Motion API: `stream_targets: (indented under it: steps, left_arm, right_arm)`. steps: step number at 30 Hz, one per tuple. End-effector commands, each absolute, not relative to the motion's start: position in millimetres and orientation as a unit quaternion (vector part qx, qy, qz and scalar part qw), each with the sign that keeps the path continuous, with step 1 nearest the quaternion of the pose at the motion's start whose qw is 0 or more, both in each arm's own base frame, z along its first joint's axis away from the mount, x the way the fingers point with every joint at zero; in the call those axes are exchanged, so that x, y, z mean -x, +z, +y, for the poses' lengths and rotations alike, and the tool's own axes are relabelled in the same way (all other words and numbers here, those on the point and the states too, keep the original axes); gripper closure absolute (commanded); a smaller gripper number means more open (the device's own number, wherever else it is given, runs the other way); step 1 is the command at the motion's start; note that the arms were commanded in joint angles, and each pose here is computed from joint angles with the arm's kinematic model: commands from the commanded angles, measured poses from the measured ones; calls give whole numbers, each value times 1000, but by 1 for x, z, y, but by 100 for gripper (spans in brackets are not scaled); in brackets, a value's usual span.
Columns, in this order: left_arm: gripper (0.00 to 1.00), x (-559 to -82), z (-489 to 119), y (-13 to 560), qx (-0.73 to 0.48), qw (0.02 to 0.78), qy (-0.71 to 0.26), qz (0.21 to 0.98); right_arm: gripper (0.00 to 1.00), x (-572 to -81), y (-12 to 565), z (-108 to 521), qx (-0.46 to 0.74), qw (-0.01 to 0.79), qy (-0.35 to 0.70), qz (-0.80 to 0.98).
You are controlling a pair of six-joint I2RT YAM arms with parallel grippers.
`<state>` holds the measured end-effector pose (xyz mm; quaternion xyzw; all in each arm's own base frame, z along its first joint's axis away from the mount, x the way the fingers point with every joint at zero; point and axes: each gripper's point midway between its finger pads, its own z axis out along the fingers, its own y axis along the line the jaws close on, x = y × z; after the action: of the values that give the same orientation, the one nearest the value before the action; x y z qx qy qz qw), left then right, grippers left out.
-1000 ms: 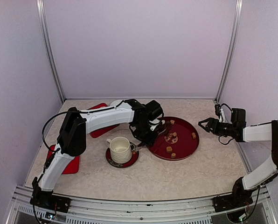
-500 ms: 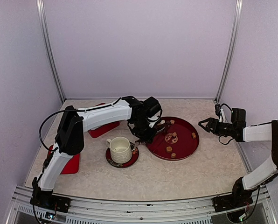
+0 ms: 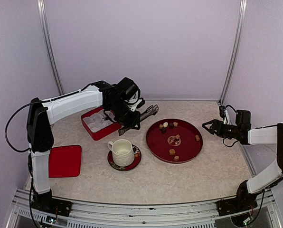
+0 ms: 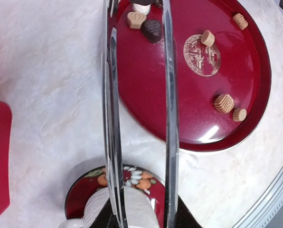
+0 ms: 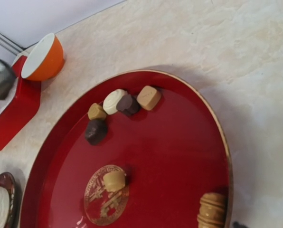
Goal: Pack the chocolate
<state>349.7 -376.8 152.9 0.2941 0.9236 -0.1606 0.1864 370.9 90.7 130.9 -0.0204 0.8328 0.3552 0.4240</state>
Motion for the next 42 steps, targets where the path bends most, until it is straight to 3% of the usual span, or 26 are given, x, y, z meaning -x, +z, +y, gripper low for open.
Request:
stream_targets:
  steps: [1, 8, 17, 34, 42]
  left_arm:
    - [72, -356, -334, 188, -248, 223, -188, 924]
    - [72, -352, -235, 172, -152, 216, -177, 948]
    - [72, -350, -158, 133, -63, 192, -161, 966]
    - [69, -364, -135, 100, -45, 176, -118, 976]
    - [64, -363, -132, 91, -46, 167, -109, 979]
  right_arm:
    - [20, -371, 139, 88, 23, 433, 358, 827]
    - [20, -369, 134, 89, 23, 427, 361, 829]
    - [20, -369, 132, 90, 25, 423, 363, 830]
    - [20, -367, 135, 89, 22, 424, 360, 830]
    - [20, -368, 136, 89, 23, 425, 359, 831]
